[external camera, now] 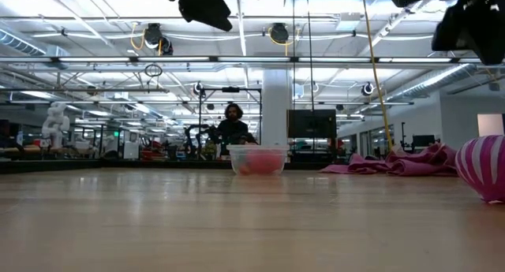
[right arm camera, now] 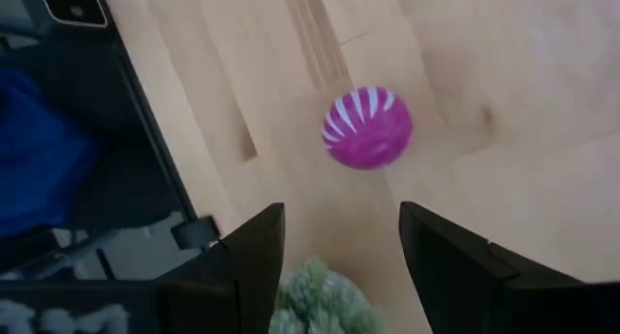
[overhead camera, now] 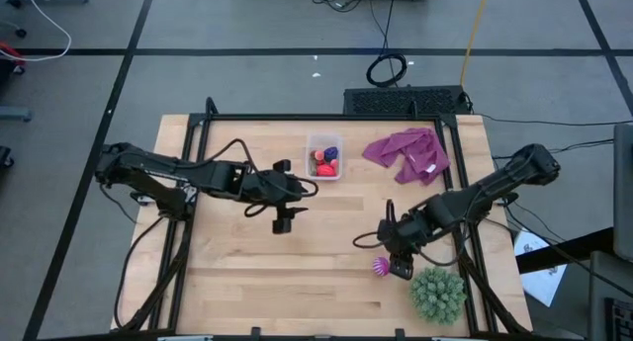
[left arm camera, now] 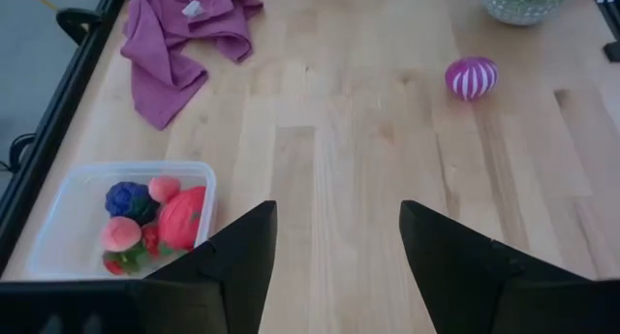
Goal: Pick and placing Produce into tupperware
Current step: Put the purple onion into the transparent bin
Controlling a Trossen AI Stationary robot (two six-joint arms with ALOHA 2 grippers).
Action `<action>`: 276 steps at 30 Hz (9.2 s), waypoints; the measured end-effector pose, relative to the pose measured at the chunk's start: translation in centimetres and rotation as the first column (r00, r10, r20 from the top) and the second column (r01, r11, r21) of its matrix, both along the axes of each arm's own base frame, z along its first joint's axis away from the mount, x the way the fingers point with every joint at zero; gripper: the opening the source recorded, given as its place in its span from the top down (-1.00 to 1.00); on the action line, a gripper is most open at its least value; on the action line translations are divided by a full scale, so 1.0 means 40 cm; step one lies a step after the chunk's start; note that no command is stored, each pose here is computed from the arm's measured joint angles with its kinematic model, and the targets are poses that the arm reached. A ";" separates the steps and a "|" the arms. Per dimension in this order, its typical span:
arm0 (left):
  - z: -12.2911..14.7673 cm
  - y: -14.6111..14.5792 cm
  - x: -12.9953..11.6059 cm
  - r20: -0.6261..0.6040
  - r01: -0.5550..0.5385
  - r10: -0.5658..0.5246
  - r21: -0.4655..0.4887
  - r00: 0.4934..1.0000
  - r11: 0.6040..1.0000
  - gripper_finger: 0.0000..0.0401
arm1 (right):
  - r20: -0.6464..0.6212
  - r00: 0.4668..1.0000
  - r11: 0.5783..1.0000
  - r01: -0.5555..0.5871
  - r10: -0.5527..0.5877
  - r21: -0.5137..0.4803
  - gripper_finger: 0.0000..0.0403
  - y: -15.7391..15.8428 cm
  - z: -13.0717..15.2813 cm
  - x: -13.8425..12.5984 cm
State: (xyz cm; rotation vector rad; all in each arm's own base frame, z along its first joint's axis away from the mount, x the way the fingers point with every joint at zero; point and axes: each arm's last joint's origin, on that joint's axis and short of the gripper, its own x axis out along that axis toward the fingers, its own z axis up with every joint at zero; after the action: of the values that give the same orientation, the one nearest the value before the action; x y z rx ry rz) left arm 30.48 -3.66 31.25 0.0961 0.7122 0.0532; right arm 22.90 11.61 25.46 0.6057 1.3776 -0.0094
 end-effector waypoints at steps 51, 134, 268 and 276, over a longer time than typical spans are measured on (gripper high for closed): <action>0.001 0.026 0.002 0.003 -0.057 0.057 0.047 0.998 0.997 -0.12 | -0.050 0.991 0.982 0.127 -0.121 0.140 0.06 -0.047 -0.104 0.008; -0.001 0.026 0.000 -0.012 -0.028 0.029 0.082 1.000 0.996 -0.12 | -0.302 0.951 0.933 -0.048 -0.067 -0.358 -0.56 0.098 -0.142 0.135; 0.153 0.102 -0.190 0.147 -0.242 0.213 0.220 0.966 0.945 -0.12 | 0.003 0.996 0.969 -0.086 0.089 -0.233 -0.28 -0.095 -0.149 0.168; 0.198 0.128 -0.268 0.220 -0.304 0.259 0.208 0.940 0.930 -0.12 | 0.401 0.909 0.971 -0.022 0.119 -0.237 -0.28 -0.169 0.001 0.176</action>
State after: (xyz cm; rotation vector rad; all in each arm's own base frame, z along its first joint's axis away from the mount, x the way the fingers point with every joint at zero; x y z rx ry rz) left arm 19.76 1.45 39.18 0.2160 0.5215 0.4218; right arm 29.95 4.84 25.48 0.3377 0.9669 0.0186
